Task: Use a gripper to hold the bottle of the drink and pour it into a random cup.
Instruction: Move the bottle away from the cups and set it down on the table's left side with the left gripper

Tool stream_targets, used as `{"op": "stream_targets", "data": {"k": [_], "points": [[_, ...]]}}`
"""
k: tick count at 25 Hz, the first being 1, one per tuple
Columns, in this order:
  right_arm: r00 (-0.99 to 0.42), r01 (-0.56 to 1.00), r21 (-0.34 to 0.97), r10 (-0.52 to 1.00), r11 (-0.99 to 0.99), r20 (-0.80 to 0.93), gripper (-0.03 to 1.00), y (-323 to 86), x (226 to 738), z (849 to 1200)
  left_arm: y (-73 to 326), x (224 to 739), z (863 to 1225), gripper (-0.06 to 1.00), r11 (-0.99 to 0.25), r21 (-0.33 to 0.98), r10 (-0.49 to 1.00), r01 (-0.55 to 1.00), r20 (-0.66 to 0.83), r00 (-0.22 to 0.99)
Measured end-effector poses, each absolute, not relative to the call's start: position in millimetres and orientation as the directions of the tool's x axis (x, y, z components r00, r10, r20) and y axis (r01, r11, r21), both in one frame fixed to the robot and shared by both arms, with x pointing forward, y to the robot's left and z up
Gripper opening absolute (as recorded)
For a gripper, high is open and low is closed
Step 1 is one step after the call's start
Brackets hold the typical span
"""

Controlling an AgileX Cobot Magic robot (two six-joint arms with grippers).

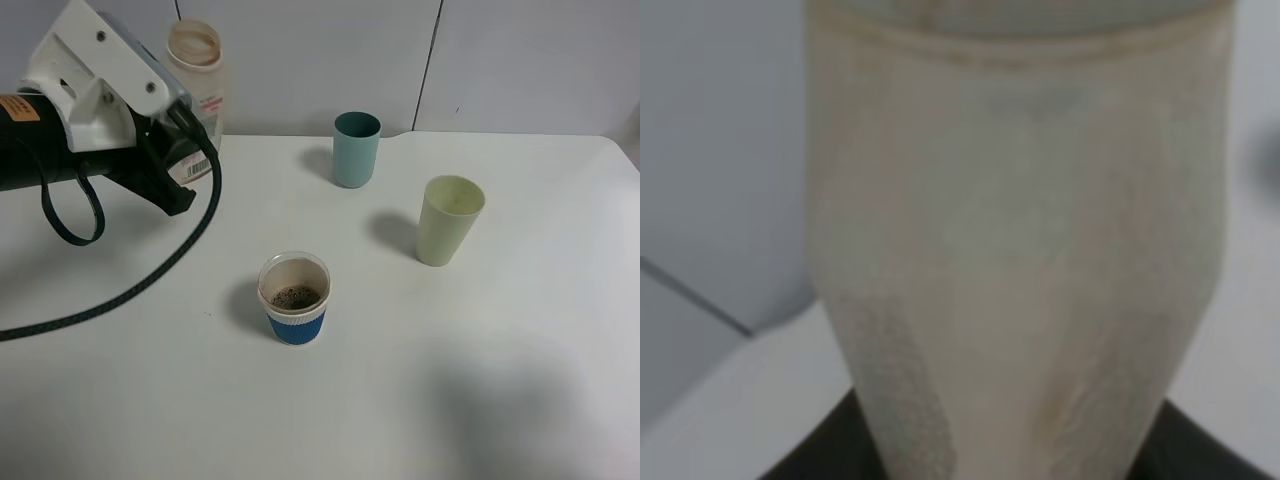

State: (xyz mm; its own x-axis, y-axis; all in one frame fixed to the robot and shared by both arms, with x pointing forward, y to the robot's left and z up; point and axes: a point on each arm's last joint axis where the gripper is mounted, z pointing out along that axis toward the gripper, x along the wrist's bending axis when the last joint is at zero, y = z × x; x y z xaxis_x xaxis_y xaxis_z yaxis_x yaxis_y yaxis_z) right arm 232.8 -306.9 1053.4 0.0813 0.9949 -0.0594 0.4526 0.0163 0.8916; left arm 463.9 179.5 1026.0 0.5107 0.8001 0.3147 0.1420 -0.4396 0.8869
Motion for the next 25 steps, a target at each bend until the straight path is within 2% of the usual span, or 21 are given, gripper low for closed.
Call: {"op": "stream_targets", "data": {"k": [7,14,18,22,25], "points": [[0.081,0.453,0.892,0.995,0.016,-0.059,0.99,-306.9,232.8,1053.4,215.1,480.5,1027.9,0.3,-0.205,0.942,0.916,0.265,0.089,0.391],[0.081,0.453,0.892,0.995,0.016,-0.059,0.99,-306.9,232.8,1053.4,251.2,497.7,1022.3,0.3,-0.087,0.954,0.958,0.288,0.001,0.286],[0.081,0.453,0.892,0.995,0.016,-0.059,0.99,-306.9,232.8,1053.4,257.8,511.8,1004.2,0.3,-0.043,0.952,0.942,0.302,-0.063,0.33],[0.081,0.453,0.892,0.995,0.016,-0.059,0.99,-306.9,232.8,1053.4,260.9,524.0,983.2,0.3,-0.003,0.959,0.894,0.285,-0.125,0.431],[0.081,0.453,0.892,0.995,0.016,-0.059,0.99,-306.9,232.8,1053.4,267.8,530.8,965.7,0.3,0.014,0.952,0.881,0.305,-0.156,0.446]]}}
